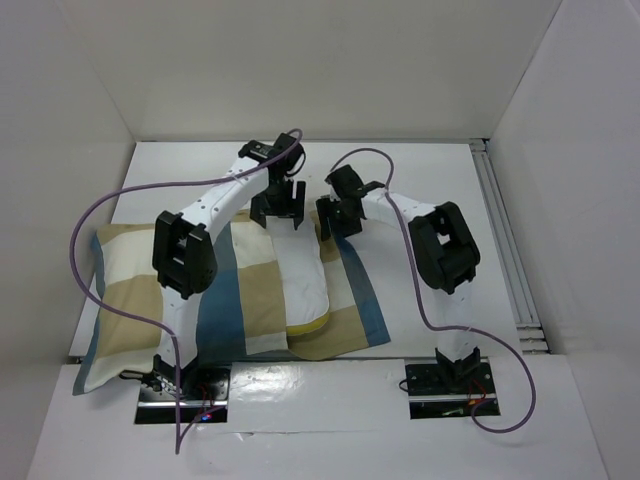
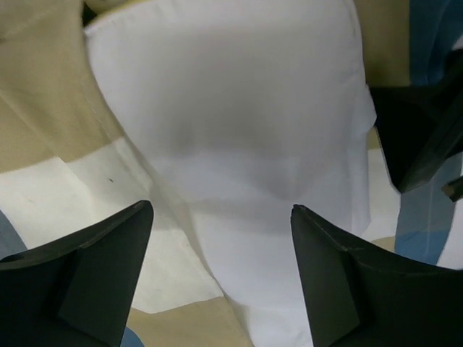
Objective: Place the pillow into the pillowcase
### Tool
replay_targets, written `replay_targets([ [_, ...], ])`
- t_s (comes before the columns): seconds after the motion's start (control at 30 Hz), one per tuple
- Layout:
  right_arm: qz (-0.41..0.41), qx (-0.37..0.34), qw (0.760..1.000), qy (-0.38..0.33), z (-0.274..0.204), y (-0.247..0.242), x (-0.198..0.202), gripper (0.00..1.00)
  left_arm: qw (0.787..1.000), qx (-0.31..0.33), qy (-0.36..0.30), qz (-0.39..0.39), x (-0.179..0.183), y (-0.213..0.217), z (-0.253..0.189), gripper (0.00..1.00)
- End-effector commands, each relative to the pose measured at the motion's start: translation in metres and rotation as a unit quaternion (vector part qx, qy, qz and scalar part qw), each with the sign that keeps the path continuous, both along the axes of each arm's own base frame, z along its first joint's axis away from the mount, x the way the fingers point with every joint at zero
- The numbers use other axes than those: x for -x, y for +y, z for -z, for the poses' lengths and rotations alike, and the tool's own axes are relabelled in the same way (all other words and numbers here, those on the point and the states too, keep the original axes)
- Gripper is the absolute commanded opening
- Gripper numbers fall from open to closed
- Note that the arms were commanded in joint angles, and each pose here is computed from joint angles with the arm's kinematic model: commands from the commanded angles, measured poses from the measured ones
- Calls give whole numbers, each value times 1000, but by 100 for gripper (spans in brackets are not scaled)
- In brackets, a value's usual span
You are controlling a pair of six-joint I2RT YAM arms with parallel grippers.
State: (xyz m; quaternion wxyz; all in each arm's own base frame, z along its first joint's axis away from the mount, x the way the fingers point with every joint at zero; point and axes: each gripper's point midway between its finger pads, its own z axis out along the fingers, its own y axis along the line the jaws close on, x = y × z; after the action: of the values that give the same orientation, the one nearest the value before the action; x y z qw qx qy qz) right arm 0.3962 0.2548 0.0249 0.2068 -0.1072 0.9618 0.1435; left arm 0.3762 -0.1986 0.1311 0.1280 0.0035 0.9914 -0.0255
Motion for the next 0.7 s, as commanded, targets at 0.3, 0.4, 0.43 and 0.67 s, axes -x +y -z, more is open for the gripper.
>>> replay_targets([
  [0.3, 17, -46, 998, 41, 12, 2, 12, 0, 998, 41, 9, 49, 46, -51, -10, 100],
  [0.4, 22, -69, 996, 41, 1, -1, 11, 0, 996, 54, 33, 59, 57, -64, 3, 100],
  [0.43, 22, -69, 996, 41, 1, -1, 11, 0, 997, 43, 20, 63, 55, -67, 9, 100],
  [0.67, 43, -95, 994, 36, -7, -14, 7, 0, 997, -22, 63, 37, 70, -41, 70, 0],
])
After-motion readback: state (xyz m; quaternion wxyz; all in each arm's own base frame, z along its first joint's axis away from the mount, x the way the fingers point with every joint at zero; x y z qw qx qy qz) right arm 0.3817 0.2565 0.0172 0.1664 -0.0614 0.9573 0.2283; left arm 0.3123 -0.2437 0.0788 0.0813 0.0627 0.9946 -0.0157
